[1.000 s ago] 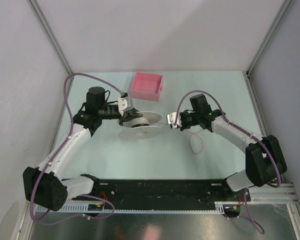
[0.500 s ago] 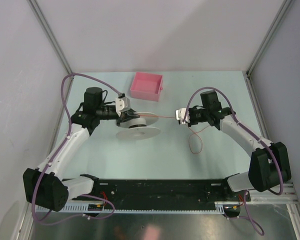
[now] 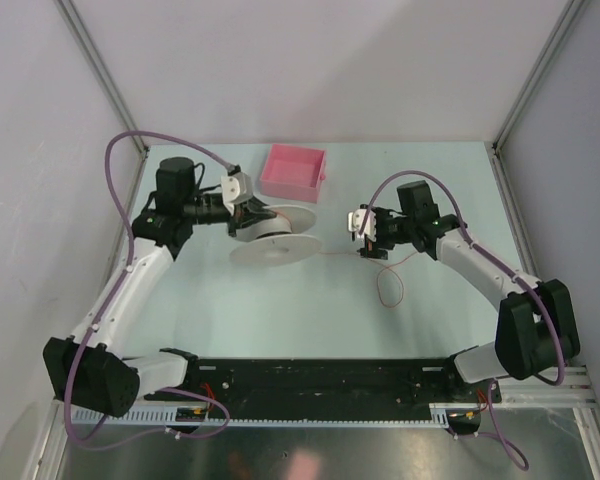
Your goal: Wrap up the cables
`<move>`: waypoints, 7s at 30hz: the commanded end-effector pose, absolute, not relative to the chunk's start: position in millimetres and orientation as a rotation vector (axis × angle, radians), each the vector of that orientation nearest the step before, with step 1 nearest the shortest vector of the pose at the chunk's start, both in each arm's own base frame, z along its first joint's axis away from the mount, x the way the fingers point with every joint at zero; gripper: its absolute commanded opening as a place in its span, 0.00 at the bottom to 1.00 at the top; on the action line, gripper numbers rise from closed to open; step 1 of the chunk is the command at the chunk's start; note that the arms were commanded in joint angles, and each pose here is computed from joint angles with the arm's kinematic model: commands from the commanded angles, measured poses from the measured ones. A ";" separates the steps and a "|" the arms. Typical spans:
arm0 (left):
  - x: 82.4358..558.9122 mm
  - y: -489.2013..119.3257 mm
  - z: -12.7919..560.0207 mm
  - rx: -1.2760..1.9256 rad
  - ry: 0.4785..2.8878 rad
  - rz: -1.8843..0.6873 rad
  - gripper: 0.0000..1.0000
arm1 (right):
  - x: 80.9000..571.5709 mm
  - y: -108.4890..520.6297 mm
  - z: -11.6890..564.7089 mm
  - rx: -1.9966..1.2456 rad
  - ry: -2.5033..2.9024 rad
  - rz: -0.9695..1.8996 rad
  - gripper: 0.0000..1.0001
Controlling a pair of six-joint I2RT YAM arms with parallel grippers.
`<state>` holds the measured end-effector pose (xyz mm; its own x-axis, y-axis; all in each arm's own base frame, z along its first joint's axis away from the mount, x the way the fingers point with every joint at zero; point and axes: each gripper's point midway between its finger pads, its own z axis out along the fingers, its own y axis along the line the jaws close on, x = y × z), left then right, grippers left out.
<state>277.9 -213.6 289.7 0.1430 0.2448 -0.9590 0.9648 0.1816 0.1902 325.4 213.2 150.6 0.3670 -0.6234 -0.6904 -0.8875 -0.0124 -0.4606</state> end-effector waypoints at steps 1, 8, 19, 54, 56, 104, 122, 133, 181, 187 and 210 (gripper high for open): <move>284.7 -215.6 350.6 1.238 1.249 -0.797 0.00 | 345.4 219.5 169.2 -1.542 1.426 0.390 0.77; 307.0 -205.8 400.4 1.015 1.374 -0.794 0.00 | 373.1 218.2 189.8 -1.246 1.549 0.446 0.95; 327.6 -183.0 441.0 0.579 1.536 -0.800 0.00 | 350.9 234.9 132.0 -1.248 1.749 0.666 0.98; 391.9 -104.9 456.3 -0.323 1.586 -0.671 0.00 | 281.5 292.2 146.3 -1.768 1.501 0.548 0.00; 403.3 -101.6 437.1 -0.373 1.621 -0.605 0.00 | 263.3 299.9 166.2 -1.813 1.404 0.520 0.00; 284.4 -201.2 475.1 0.527 1.489 -1.024 0.00 | 397.1 255.8 240.2 -1.310 1.592 0.441 0.03; 306.8 -165.0 546.2 0.166 1.364 -0.947 0.00 | 382.2 252.0 253.9 -0.908 1.732 0.736 0.84; 308.8 -142.7 581.1 -0.066 1.288 -0.967 0.00 | 370.8 260.5 231.3 -0.831 1.735 0.805 0.88; 345.4 -119.7 582.5 -0.293 1.253 -0.923 0.00 | 343.6 362.9 186.4 -1.047 1.303 0.767 0.00; 399.2 -82.6 507.5 -0.503 1.417 -0.616 0.00 | 288.5 345.7 171.5 -1.310 1.350 0.741 0.00; 410.9 -174.2 248.0 -0.122 2.044 -0.174 0.00 | 255.8 327.6 296.5 -1.654 0.933 0.189 0.00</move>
